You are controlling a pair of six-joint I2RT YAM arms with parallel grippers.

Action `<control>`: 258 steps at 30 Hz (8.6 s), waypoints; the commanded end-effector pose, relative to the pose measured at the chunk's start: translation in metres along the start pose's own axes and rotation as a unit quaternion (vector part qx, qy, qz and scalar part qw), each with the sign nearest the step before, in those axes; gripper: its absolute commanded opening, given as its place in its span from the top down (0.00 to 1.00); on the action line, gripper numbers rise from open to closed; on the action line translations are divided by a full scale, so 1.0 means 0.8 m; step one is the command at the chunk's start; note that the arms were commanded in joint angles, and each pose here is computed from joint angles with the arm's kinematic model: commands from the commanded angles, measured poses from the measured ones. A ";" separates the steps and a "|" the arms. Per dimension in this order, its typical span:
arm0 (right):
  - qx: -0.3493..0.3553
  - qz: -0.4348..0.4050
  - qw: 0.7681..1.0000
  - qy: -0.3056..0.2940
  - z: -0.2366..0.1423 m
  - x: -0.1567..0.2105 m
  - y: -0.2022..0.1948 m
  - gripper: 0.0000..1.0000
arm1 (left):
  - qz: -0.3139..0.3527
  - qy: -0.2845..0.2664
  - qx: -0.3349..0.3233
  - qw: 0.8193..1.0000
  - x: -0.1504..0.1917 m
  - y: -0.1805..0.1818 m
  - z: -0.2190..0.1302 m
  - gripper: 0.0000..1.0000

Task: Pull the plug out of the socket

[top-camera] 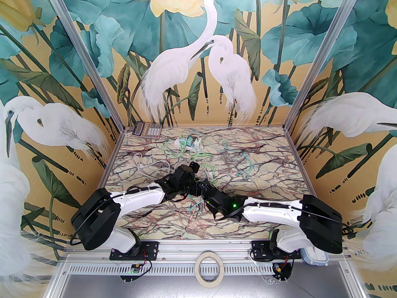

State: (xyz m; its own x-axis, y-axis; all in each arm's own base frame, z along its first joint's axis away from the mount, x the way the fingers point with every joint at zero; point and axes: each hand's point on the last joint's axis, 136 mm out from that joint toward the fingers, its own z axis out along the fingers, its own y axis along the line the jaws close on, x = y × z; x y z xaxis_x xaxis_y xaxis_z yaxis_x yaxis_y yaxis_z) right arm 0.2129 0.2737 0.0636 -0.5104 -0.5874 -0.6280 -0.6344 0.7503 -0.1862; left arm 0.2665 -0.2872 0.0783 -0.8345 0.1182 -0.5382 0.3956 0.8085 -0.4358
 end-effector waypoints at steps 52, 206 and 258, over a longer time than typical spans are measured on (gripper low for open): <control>-0.059 0.053 0.995 -0.060 -0.029 -0.051 -0.015 0.83 | 0.042 0.103 -0.084 0.990 0.072 0.027 0.034 0.37; 0.311 0.441 0.797 -0.272 -0.375 -0.118 -0.488 0.78 | 0.059 -0.379 -0.232 0.894 -0.351 -0.027 -0.337 0.22; 0.226 0.483 0.845 0.019 -0.036 -0.054 -0.570 0.70 | 0.128 0.053 -0.180 0.974 -0.093 0.031 -0.020 0.00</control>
State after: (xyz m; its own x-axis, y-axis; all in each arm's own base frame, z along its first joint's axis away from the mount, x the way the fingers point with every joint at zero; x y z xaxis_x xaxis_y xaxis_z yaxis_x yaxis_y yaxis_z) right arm 0.4995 -0.0420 0.1774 -0.6903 0.3924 -0.6079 0.3706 0.9133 0.1687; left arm 0.3351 -0.2760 0.1312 -0.7857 0.2855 -0.5488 0.4327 0.8876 -0.1579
